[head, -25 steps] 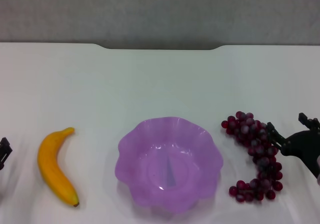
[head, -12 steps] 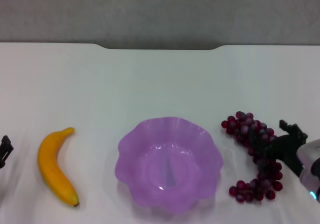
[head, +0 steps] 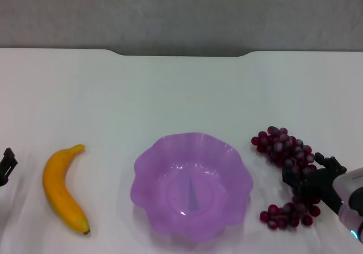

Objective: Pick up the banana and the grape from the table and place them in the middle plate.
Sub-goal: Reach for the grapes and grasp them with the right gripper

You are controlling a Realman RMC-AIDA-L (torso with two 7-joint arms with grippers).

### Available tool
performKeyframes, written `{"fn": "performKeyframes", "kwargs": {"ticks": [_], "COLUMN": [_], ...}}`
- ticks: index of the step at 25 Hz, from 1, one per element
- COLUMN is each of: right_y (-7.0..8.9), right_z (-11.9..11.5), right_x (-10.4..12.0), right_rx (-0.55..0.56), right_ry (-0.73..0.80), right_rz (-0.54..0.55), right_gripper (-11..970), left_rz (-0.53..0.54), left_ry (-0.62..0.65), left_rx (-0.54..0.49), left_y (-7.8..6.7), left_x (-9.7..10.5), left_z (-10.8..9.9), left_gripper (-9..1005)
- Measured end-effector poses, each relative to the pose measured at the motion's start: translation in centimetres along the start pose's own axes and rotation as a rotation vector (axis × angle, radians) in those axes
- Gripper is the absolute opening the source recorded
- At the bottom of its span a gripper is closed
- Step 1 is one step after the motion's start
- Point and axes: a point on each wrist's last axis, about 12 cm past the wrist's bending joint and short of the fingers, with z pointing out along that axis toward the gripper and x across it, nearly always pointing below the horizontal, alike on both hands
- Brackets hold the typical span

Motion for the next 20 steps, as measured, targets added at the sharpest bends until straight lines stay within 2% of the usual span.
{"fn": "performKeyframes", "kwargs": {"ticks": [11, 20], "right_y": [-0.6, -0.5], "right_z": [-0.6, -0.1], "right_x": [1.2, 1.0], "right_rx": [0.034, 0.026], "right_ry": [0.051, 0.078], "right_rz": [0.035, 0.031], "right_gripper": [831, 783], "left_rz": [0.005, 0.006], "left_ry": [-0.002, 0.001], "left_rx": [0.011, 0.012], "left_y": [-0.3, -0.3], "left_x": [-0.1, -0.1], "left_z": [0.2, 0.2], "left_gripper": [847, 847]}}
